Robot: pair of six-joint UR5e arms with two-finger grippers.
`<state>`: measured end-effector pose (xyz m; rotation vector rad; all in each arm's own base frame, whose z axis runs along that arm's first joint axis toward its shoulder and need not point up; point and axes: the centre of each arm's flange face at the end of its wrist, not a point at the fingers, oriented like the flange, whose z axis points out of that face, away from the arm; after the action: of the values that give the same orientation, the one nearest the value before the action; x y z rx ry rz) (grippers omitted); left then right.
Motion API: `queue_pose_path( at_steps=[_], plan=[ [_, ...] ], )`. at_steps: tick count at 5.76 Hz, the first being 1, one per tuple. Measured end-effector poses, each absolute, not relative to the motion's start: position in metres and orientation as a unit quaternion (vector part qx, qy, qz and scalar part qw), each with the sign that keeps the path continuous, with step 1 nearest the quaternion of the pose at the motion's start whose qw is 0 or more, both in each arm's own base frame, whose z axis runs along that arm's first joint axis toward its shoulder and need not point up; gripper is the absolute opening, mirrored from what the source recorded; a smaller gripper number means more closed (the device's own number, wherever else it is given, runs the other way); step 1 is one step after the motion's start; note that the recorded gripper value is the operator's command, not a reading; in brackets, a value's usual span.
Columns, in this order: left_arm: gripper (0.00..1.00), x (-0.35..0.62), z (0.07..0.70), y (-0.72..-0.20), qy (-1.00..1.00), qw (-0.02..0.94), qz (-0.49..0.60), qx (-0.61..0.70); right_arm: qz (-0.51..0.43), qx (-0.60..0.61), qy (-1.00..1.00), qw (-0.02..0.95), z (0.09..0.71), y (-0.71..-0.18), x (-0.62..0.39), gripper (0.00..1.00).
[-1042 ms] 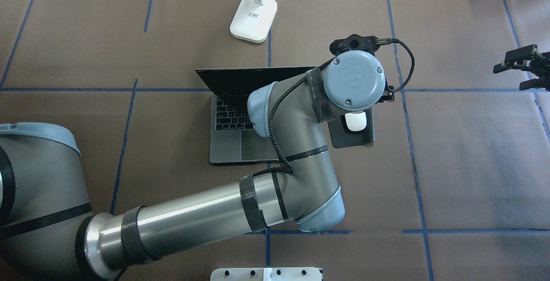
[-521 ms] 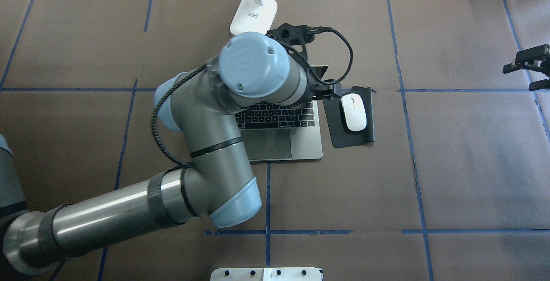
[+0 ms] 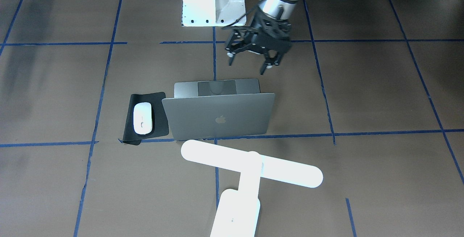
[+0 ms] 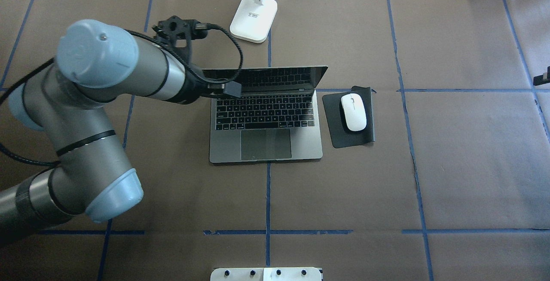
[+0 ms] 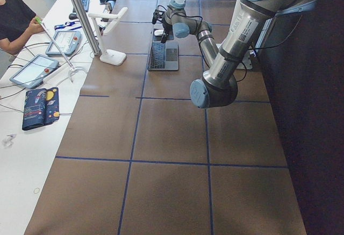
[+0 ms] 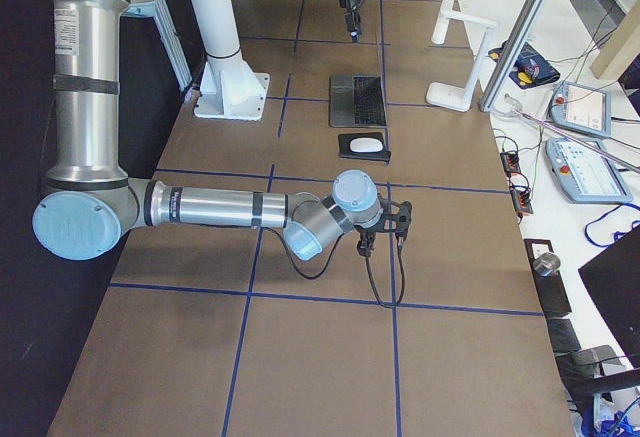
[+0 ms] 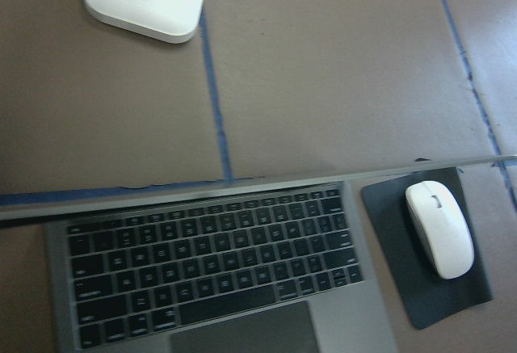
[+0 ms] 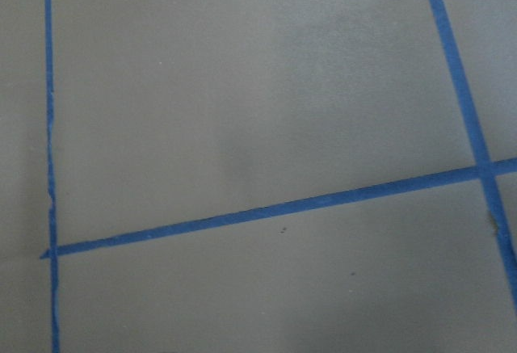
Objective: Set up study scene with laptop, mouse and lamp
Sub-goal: 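Release the mouse and withdraw the left arm away from the laptop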
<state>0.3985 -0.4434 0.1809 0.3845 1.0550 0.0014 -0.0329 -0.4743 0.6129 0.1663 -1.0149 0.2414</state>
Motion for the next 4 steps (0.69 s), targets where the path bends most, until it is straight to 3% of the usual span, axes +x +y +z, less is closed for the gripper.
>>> queue_pose_path(
  at_steps=[4],
  plan=[
    [1.0,0.232,0.352,-0.498,0.345,0.91,0.113,0.199,-0.042,0.102,-0.417,0.902,0.64,-0.484,0.042,1.0]
  ],
)
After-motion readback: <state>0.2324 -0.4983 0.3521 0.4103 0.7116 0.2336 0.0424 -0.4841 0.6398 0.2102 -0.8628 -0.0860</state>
